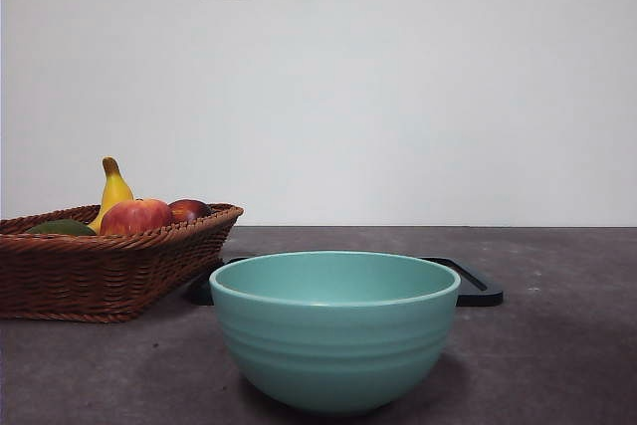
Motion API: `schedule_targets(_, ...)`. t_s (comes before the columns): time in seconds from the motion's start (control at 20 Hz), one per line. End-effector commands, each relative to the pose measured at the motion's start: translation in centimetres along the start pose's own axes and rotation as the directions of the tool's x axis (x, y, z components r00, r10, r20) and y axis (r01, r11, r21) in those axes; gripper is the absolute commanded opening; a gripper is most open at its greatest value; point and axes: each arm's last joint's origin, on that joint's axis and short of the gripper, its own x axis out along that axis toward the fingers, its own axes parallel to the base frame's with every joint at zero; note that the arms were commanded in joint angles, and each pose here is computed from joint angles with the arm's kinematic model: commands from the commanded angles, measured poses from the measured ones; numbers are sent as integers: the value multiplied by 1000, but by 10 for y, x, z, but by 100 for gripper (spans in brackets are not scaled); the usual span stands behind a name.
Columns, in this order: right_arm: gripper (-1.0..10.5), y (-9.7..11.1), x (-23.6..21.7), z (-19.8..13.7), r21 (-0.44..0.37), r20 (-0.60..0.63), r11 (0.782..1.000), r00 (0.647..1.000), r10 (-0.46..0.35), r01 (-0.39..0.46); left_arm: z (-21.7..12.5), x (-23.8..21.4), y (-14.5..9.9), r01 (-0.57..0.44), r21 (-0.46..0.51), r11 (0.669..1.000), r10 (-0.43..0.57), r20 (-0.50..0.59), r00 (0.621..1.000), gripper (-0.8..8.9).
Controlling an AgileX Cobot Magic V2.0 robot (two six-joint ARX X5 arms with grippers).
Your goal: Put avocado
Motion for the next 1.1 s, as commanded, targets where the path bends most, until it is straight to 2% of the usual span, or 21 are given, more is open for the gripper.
schedule_targets(0.05, 8, 7, -6, 16, 21, 21, 1000, 1000, 9, -9, 22, -9, -11, 28, -20, 999, -27, 34, 999, 10)
schedule_targets(0.25, 8, 15, -13, 38, 24, -4, 1000, 1000, 3, -3, 43, -14, -24, 57, -6, 998, -57, -5, 998, 10)
schedule_targets(0.55, 8, 30, -17, 73, -6, -159, 998, 986, 59, -60, 72, -15, -41, 119, 58, 991, -108, -172, 979, 10)
schedule_targets(0.85, 8, 43, -10, 103, -10, -375, 988, 917, 138, -153, 93, -10, -56, 229, 87, 969, -186, -350, 918, 10)
schedule_targets(1.1, 8, 56, -3, 127, 6, -522, 970, 826, 211, -244, 106, -9, -66, 297, 76, 952, -224, -490, 843, 10)
